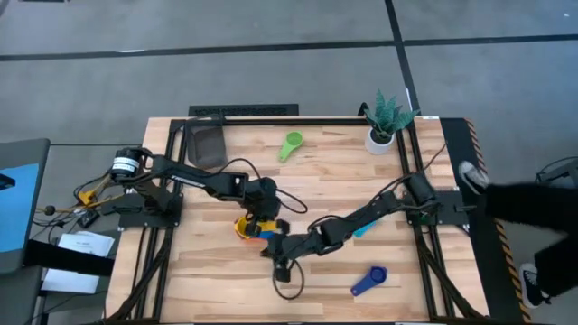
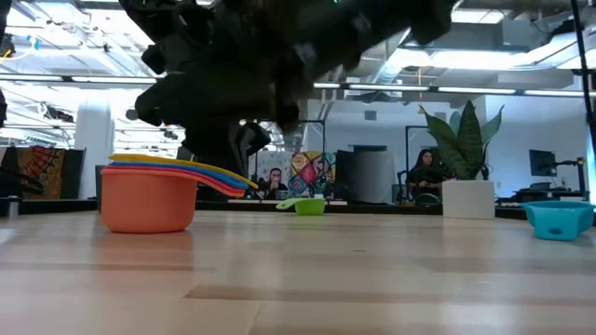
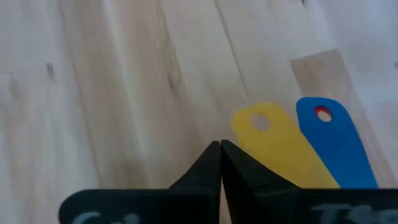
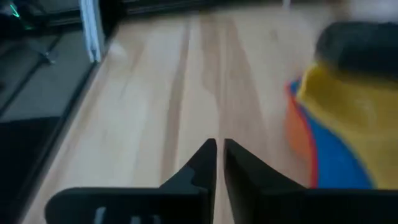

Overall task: Nest measuring cups in basket
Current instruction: Stack the yellow measuring cup on top of the blue measuring cup, then stack the light blue measuring cup on top of the green measuring cup

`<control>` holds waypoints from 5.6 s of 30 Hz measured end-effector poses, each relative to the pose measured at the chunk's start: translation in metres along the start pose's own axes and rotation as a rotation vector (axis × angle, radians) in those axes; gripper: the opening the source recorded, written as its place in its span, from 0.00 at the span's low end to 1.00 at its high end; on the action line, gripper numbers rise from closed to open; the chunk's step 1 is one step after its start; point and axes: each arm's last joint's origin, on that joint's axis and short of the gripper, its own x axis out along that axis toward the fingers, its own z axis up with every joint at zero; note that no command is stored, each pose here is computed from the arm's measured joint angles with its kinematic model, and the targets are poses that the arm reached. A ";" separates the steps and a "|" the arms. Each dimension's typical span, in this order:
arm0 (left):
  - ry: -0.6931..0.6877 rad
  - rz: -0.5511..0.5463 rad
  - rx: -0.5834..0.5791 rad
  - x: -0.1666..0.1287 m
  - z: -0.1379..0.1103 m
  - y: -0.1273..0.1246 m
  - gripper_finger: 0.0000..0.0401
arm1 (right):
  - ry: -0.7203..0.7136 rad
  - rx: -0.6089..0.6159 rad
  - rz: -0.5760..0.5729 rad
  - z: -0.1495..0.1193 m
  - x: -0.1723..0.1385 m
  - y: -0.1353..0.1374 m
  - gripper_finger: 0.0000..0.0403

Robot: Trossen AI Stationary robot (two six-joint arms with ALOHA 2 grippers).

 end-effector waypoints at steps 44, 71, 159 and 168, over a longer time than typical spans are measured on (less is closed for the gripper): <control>0.041 0.078 0.001 0.001 -0.003 0.002 0.00 | 0.216 -0.039 -0.126 -0.012 0.004 -0.028 0.03; 0.052 0.051 0.101 0.002 -0.002 -0.011 0.00 | 0.261 -0.069 -0.203 -0.011 -0.002 -0.037 0.07; -0.562 0.361 -0.193 -0.060 -0.046 -0.011 0.00 | 0.345 0.713 -0.824 -0.144 -0.246 -0.079 0.04; -0.623 0.359 -0.206 -0.067 -0.027 -0.009 0.00 | 0.187 0.442 -0.634 -0.109 -0.226 -0.071 0.03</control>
